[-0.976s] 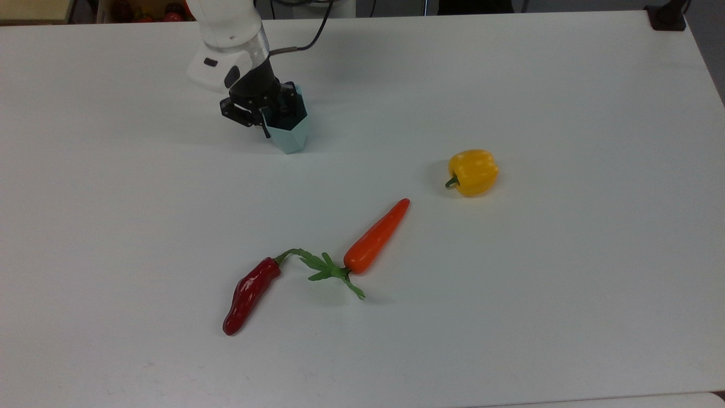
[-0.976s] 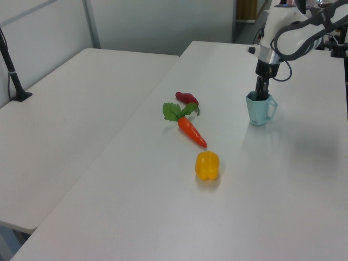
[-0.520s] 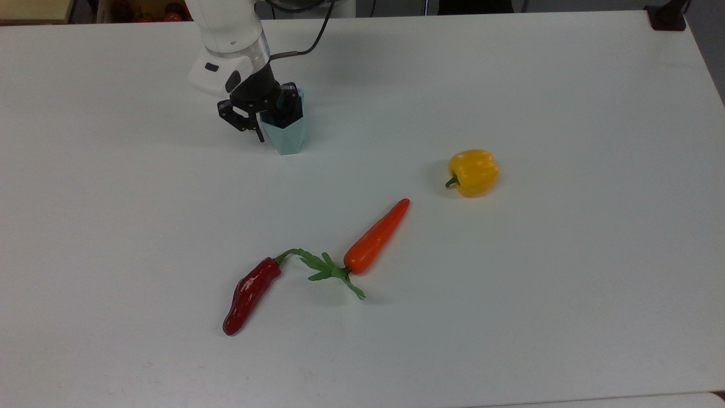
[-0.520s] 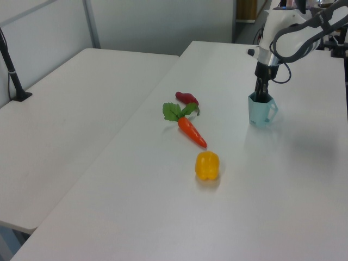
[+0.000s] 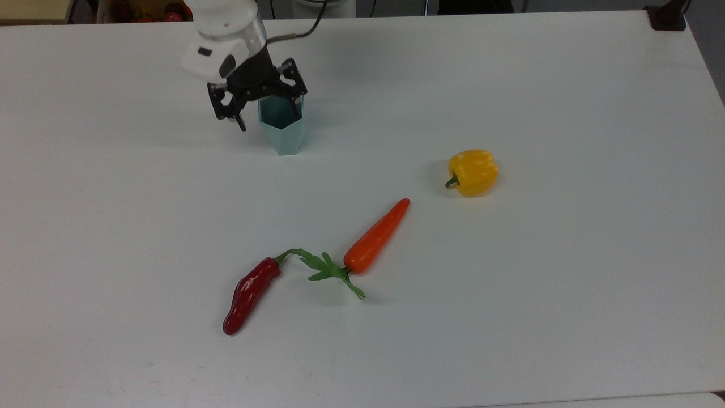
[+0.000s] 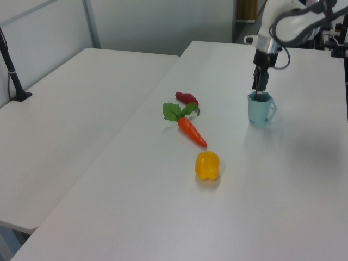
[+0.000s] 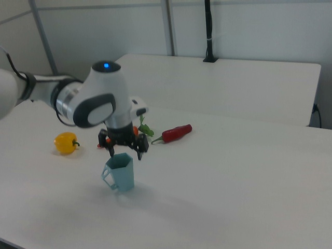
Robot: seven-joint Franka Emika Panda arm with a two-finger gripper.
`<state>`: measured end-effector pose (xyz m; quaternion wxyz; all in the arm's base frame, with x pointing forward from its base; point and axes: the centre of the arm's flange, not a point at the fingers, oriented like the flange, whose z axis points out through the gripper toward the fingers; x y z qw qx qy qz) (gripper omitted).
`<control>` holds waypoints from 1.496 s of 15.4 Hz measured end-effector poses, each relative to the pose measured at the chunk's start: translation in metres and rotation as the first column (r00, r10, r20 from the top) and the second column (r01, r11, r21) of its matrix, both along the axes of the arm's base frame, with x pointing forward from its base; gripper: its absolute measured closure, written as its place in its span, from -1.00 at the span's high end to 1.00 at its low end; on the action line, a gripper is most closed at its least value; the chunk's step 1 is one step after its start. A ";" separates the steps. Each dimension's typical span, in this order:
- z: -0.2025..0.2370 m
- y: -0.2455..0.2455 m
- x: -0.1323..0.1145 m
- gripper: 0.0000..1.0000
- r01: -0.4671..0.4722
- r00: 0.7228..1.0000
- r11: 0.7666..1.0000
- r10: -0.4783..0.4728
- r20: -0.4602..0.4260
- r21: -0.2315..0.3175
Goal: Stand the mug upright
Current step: 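Open the gripper and lift it away from the mug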
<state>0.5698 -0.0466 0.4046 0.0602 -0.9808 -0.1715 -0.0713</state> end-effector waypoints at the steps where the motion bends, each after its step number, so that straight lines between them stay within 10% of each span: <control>1: 0.023 0.001 0.002 1.00 0.009 1.000 1.000 -0.009 -0.005 0.011; 12: 0.213 0.033 -0.020 1.00 0.198 0.968 0.980 -0.194 -0.158 0.008; 23: 0.260 0.049 -0.035 1.00 0.346 0.931 0.938 -0.348 -0.108 -0.036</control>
